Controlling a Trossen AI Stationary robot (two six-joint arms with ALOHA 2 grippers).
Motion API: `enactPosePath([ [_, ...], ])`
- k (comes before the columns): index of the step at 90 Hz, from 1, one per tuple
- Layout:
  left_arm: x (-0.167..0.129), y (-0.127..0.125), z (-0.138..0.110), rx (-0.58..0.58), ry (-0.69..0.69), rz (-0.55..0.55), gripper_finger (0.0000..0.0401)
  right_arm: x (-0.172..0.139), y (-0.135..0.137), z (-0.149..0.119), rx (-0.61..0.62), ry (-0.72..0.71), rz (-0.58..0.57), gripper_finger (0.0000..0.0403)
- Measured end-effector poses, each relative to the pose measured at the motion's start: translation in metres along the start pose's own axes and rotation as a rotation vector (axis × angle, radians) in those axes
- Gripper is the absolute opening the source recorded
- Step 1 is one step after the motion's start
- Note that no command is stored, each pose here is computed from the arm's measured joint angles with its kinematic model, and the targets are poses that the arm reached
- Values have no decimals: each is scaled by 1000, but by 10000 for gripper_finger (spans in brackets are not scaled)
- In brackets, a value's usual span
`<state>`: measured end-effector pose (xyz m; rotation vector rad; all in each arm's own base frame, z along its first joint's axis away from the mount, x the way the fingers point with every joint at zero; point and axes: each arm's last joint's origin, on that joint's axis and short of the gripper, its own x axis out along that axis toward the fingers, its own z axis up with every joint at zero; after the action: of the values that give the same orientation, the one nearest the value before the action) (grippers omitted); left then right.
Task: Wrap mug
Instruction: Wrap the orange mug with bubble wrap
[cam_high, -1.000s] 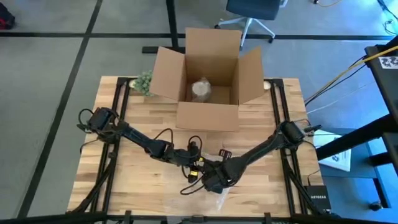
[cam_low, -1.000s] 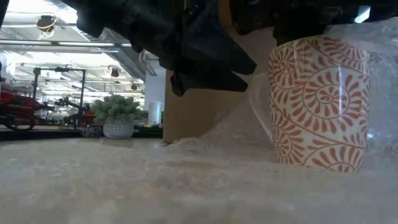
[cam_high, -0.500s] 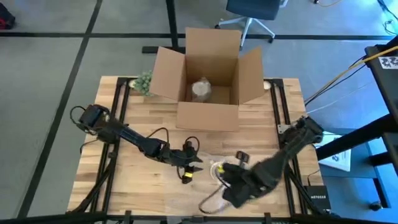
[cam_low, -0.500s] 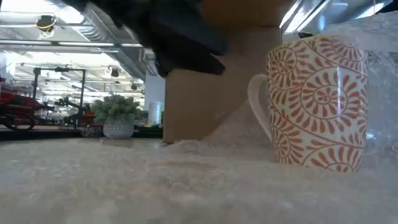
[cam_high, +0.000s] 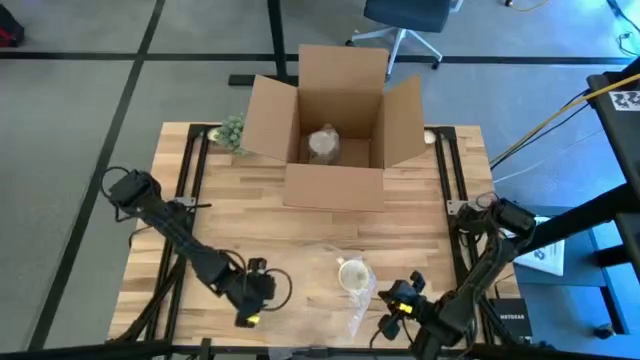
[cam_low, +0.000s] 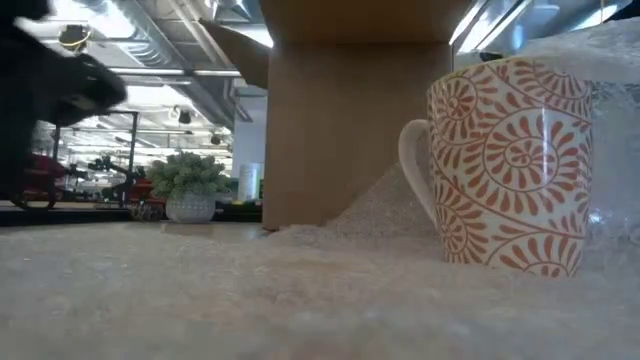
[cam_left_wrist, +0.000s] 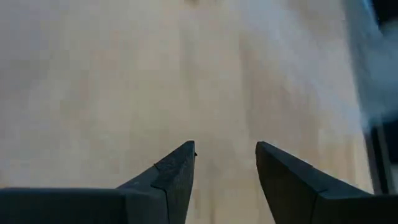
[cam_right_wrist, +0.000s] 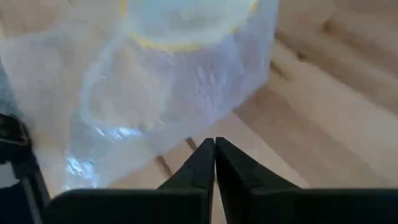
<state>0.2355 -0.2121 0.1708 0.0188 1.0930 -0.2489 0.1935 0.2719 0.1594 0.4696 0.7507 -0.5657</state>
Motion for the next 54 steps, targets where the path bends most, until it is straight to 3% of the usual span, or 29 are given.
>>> enactPosePath([
  [12, 8, -14, -16, 195, -3, 84, 154, 7, -3, -2, 18, -20, 14, 0],
  [18, 15, -17, -18, 246, -45, 169, 154, 8, -2, -2, 15, -41, 28, 0],
  [24, 24, -19, -17, 275, -74, 189, 154, 9, -1, -2, 13, -45, 35, 0],
  [44, 52, -18, -12, 253, -91, 133, 153, 11, 3, -4, 31, -63, 60, 0],
  [54, 58, -15, -14, 220, -50, 103, 126, 12, 5, -5, 45, -67, 74, 0],
])
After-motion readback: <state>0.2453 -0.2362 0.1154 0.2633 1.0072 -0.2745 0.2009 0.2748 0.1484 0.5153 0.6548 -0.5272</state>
